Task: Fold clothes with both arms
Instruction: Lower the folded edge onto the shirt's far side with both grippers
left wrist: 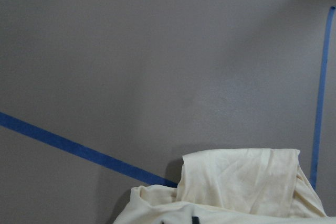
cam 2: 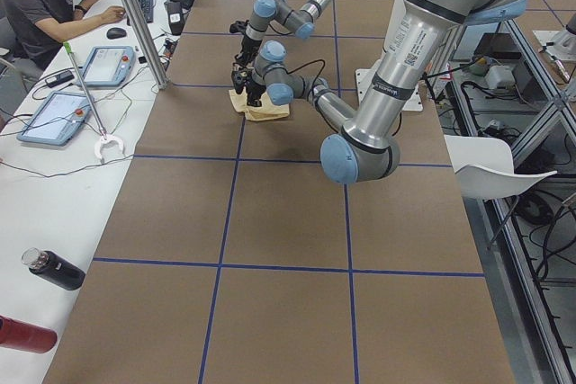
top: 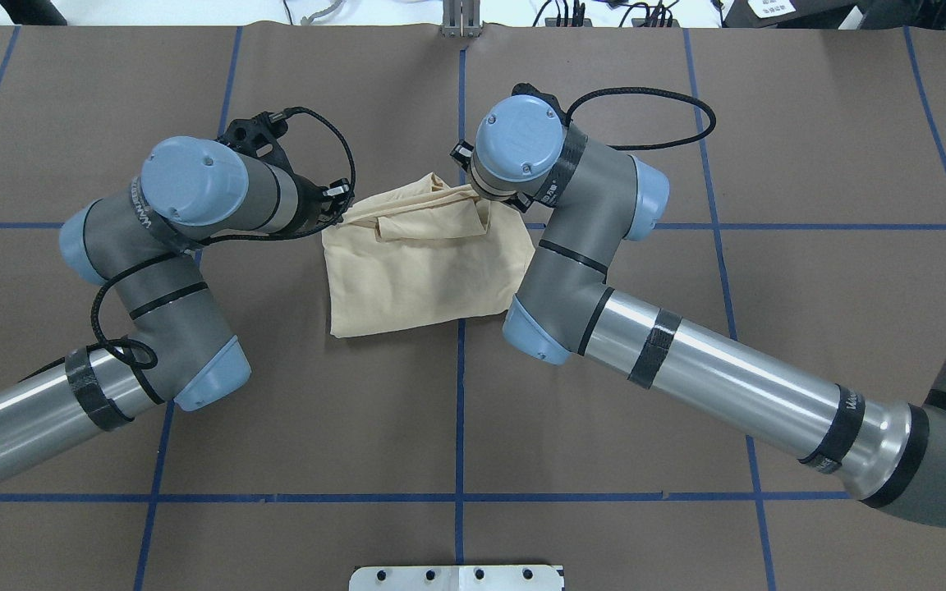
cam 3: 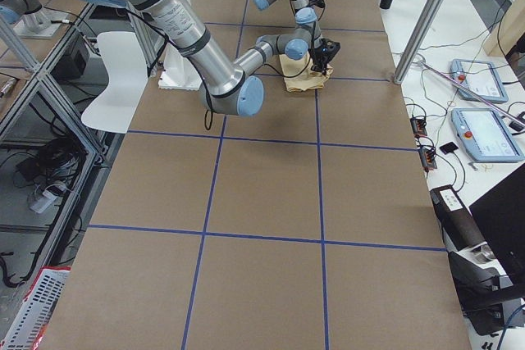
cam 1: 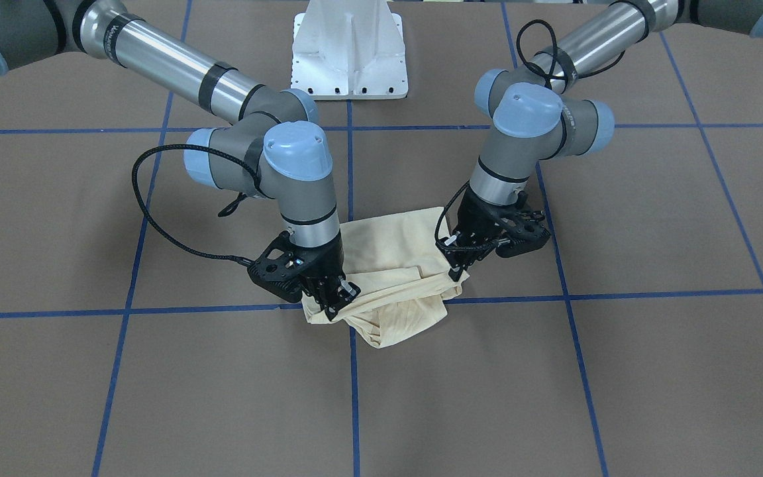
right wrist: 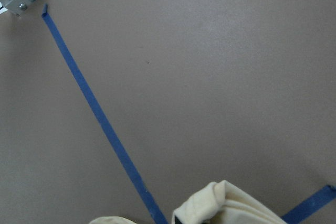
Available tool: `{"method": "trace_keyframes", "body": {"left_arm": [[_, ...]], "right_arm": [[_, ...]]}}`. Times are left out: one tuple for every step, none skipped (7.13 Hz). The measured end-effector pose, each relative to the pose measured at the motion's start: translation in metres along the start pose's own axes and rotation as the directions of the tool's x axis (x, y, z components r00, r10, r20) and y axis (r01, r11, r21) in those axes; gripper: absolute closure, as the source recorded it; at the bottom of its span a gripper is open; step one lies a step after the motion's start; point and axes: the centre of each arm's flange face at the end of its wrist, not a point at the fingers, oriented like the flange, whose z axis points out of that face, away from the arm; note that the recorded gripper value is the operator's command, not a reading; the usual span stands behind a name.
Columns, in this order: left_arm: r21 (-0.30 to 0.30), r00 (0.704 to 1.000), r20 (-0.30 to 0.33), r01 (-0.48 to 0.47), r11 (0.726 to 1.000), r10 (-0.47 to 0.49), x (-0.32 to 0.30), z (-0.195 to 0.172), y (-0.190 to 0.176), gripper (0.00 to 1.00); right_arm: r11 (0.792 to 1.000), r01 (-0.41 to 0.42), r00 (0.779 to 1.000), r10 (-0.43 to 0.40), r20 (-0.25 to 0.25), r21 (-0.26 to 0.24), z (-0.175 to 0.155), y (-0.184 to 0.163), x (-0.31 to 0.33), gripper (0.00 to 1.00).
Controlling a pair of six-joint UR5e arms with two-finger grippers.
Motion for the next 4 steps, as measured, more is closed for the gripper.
{"method": "trace_keyframes", "body": {"left_arm": [[0.001, 1.0, 0.004, 0.0, 1.0, 0.0, -0.0037, 0.0062, -0.0012, 1.0], [0.001, 1.0, 0.009, -0.003, 1.0, 0.003, -0.0061, 0.0091, -0.0021, 1.0], [0.002, 1.0, 0.013, -0.005, 1.0, 0.005, -0.0078, 0.0103, -0.0027, 1.0], [0.002, 1.0, 0.015, -0.005, 1.0, 0.005, -0.0084, 0.0105, -0.003, 1.0]], "right_arm": [[1.0, 0.001, 1.0, -0.001, 0.001, -0.001, 0.0033, 0.0004, 0.0008, 1.0], [1.0, 0.003, 1.0, -0.003, 0.001, -0.003, 0.0044, 0.0016, 0.0007, 1.0], [1.0, 0.004, 1.0, -0.004, 0.001, -0.004, 0.0048, 0.0022, 0.0003, 1.0], [1.0, 0.004, 1.0, -0.004, 0.001, -0.003, 0.0054, 0.0025, 0.0004, 1.0]]}}
